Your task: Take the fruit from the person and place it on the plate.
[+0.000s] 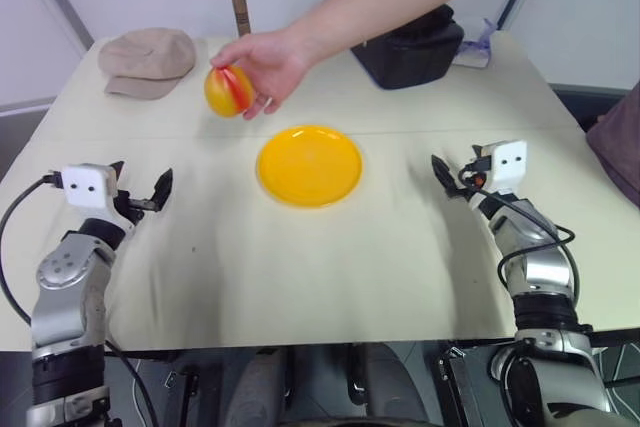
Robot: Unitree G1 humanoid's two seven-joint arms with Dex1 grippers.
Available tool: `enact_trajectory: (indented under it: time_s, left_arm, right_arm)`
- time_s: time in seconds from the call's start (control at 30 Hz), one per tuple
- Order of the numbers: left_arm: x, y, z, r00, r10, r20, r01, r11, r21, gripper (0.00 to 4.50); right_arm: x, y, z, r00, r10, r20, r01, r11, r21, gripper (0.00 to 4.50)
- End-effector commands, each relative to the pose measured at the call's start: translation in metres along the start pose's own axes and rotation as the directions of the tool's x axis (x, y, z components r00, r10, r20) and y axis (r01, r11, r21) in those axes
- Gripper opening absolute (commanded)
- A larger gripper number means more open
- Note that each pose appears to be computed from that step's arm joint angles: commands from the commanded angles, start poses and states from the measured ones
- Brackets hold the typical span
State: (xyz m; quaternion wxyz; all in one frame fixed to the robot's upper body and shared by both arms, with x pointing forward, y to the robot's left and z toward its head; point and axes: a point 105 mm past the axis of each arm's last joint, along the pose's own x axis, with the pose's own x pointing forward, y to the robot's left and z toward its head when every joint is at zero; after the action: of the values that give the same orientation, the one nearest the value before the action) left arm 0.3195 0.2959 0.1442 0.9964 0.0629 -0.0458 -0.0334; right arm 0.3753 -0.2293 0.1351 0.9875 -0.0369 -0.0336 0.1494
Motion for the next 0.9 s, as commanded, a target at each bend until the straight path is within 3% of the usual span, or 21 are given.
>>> enact_trajectory:
  time_s: [0.03, 0.13, 0.27, 0.4, 0.53, 0.9]
  left_arm:
    - [-0.001, 0.006, 0.012, 1.0, -0.002, 0.027, 0.001, 1.0, 0.03, 4.5]
    - [0.0, 0.007, 0.011, 1.0, -0.014, 0.02, 0.013, 0.999, 0.033, 4.5]
    - [0.002, -0.003, 0.018, 0.992, -0.122, 0.035, 0.123, 0.992, -0.01, 4.5]
    - [0.001, -0.035, 0.053, 0.903, -0.423, 0.077, 0.427, 0.902, -0.056, 4.5]
    - [0.007, -0.053, 0.081, 0.815, -0.569, 0.107, 0.576, 0.817, -0.044, 4.5]
    - [0.051, -0.081, 0.097, 0.76, -0.623, 0.185, 0.632, 0.775, 0.012, 4.5]
  right_arm:
    - [-0.01, 0.034, 0.062, 0.952, 0.273, 0.14, -0.281, 0.959, 0.035, 4.42]
    - [-0.027, 0.067, 0.087, 0.866, 0.484, 0.124, -0.494, 0.867, 0.069, 4.42]
    - [-0.033, 0.083, 0.095, 0.824, 0.561, 0.08, -0.566, 0.822, 0.068, 4.42]
    - [-0.03, 0.089, 0.099, 0.819, 0.57, 0.068, -0.573, 0.818, 0.053, 4.42]
    - [-0.024, 0.09, 0.098, 0.822, 0.566, 0.063, -0.569, 0.821, 0.047, 4.42]
    - [-0.021, 0.092, 0.095, 0.837, 0.545, 0.058, -0.547, 0.837, 0.025, 4.42]
